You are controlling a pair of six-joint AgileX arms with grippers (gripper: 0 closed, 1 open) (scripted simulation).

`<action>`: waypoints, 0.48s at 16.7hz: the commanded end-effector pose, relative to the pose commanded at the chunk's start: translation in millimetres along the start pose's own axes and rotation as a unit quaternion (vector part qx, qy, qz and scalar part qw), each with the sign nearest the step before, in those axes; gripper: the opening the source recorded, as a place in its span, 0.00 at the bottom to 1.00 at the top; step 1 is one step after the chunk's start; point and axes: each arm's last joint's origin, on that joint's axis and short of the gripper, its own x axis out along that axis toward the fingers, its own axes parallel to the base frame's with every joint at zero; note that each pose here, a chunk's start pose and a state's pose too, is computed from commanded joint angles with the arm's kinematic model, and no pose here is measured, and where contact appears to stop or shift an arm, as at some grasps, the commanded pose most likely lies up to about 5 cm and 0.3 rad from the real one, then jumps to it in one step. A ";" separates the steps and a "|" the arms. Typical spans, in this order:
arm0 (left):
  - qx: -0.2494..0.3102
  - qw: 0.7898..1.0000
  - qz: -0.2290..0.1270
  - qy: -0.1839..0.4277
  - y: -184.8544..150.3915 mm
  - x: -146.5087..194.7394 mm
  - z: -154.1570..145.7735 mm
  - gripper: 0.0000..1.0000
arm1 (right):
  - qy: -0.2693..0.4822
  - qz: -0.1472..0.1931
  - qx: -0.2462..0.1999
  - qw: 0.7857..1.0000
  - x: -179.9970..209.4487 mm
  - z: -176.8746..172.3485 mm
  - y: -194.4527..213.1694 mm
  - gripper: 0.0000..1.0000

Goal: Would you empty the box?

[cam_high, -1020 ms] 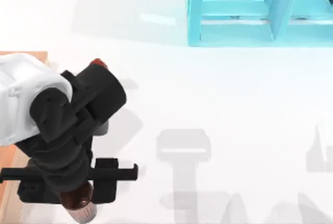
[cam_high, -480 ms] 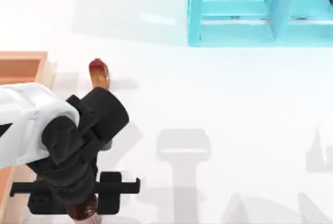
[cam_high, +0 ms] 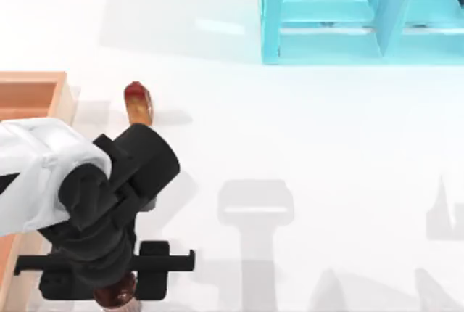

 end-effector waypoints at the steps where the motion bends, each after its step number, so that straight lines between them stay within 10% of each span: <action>1: 0.000 1.000 0.000 0.000 0.0 0.0 0.0 0.38 | 0.000 0.000 0.000 1.000 0.0 0.0 0.0 1.00; 8: 0.000 1.000 0.000 0.000 0.0 0.0 0.0 0.90 | 0.000 0.000 0.000 1.000 0.0 0.0 0.0 1.00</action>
